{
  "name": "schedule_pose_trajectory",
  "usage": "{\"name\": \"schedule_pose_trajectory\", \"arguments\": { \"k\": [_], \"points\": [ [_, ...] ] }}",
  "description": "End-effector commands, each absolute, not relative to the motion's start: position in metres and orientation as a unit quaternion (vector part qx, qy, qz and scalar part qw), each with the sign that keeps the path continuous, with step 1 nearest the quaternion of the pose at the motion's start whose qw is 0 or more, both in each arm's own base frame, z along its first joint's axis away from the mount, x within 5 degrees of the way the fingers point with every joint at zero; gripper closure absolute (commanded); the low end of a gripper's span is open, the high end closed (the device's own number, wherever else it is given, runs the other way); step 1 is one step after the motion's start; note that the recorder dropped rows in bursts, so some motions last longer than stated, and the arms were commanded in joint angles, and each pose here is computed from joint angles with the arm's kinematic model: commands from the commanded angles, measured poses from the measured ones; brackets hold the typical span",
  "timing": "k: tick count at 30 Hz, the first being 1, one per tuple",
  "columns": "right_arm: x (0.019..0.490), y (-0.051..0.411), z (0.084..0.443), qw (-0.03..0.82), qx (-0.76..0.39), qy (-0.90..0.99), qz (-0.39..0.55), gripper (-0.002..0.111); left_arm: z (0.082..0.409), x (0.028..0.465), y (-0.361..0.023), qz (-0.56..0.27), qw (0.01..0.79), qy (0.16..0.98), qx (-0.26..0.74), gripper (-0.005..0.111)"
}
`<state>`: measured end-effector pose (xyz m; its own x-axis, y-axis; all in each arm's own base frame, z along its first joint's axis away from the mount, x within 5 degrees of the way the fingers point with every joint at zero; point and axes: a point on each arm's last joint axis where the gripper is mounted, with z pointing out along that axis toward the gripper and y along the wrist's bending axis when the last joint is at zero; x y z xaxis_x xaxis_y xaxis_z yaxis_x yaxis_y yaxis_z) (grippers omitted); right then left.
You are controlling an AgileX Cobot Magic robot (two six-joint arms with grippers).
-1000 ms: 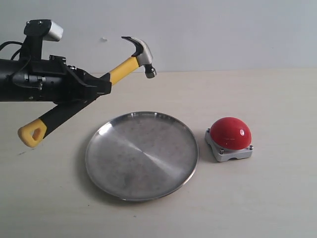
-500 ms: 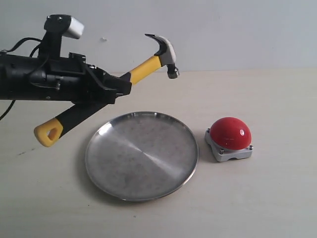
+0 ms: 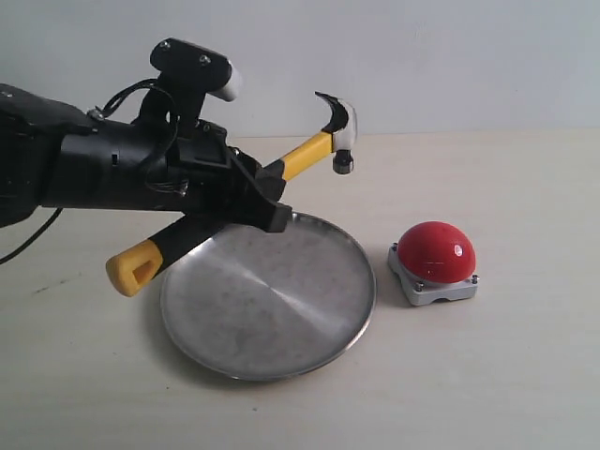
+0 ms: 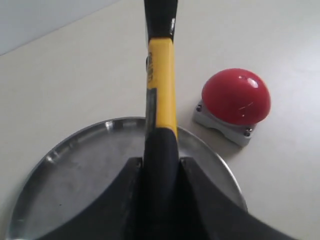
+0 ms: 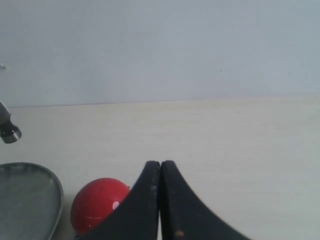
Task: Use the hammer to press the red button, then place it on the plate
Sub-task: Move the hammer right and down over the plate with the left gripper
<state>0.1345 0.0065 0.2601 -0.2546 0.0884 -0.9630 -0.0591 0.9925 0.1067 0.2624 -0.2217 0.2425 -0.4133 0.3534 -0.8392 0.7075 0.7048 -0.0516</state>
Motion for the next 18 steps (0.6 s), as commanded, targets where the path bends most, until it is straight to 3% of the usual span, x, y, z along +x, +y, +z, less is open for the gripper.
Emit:
{"name": "schedule_pose_trajectory", "arguments": {
  "k": [1,7,13,18],
  "points": [
    [0.134,0.007,0.26,0.611,0.009,0.789,0.061,0.108,0.253,0.268,-0.218,-0.189,0.459,0.829,0.259,0.107],
    [0.134,0.007,0.26,0.611,0.008,0.789,0.061,0.108,0.241,0.266,-0.209,-0.23,0.501,0.819,0.162,0.107],
    [0.134,0.007,0.26,0.611,0.008,0.789,0.061,0.108,0.218,0.257,-0.201,-0.303,0.523,0.782,0.151,0.107],
    [0.134,0.007,0.26,0.611,0.008,0.789,0.061,0.108,0.202,0.255,-0.206,-0.4,0.444,0.784,0.166,0.107]
  ]
}}
